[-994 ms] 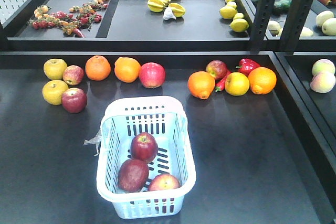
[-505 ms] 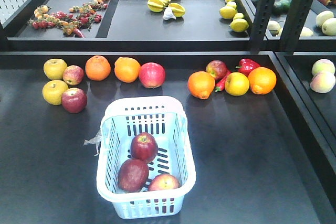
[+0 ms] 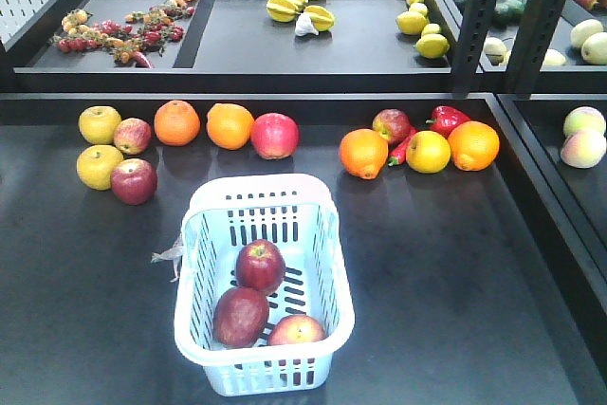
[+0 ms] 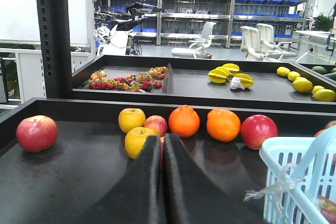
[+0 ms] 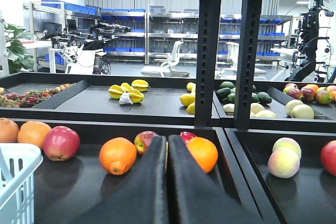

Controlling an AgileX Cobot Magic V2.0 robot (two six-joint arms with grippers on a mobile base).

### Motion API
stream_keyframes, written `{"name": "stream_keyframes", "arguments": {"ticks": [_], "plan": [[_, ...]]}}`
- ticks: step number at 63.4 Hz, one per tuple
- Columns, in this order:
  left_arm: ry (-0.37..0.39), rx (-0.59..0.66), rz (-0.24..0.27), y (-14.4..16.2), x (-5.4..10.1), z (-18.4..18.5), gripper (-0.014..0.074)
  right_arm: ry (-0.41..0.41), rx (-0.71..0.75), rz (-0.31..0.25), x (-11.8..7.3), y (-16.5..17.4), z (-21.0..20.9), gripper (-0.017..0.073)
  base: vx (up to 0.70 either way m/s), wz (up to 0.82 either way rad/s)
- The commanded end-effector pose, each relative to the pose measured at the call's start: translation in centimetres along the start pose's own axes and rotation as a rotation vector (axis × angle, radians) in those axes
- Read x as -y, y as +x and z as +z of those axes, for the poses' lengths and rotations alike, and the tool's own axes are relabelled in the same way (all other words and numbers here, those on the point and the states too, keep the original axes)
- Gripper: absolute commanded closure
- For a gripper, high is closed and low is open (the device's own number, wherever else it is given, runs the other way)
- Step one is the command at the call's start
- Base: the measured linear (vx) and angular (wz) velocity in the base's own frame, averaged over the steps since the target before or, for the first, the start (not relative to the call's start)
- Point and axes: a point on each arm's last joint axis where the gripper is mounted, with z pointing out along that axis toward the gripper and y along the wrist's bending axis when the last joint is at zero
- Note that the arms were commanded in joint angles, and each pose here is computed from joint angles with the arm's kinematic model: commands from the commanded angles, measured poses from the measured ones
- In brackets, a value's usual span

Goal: Pick three apples into basket with both arms

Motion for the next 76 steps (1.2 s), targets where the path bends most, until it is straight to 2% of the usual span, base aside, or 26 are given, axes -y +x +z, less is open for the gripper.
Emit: {"name": "stream_keyframes", "arguments": {"ticks": [1,76], "plan": [[0.006,0.070,-0.017,-0.01,0.00,-0.06,0.0600,-0.002,0.071,-0.006,-0.03,-0.24,-0.08,0.0568,0.00,0.00],[0.006,0.070,-0.017,-0.01,0.00,-0.06,0.0600,-0.002,0.071,-0.006,-0.03,-0.24,-0.08,0.0568,0.00,0.00]]}}
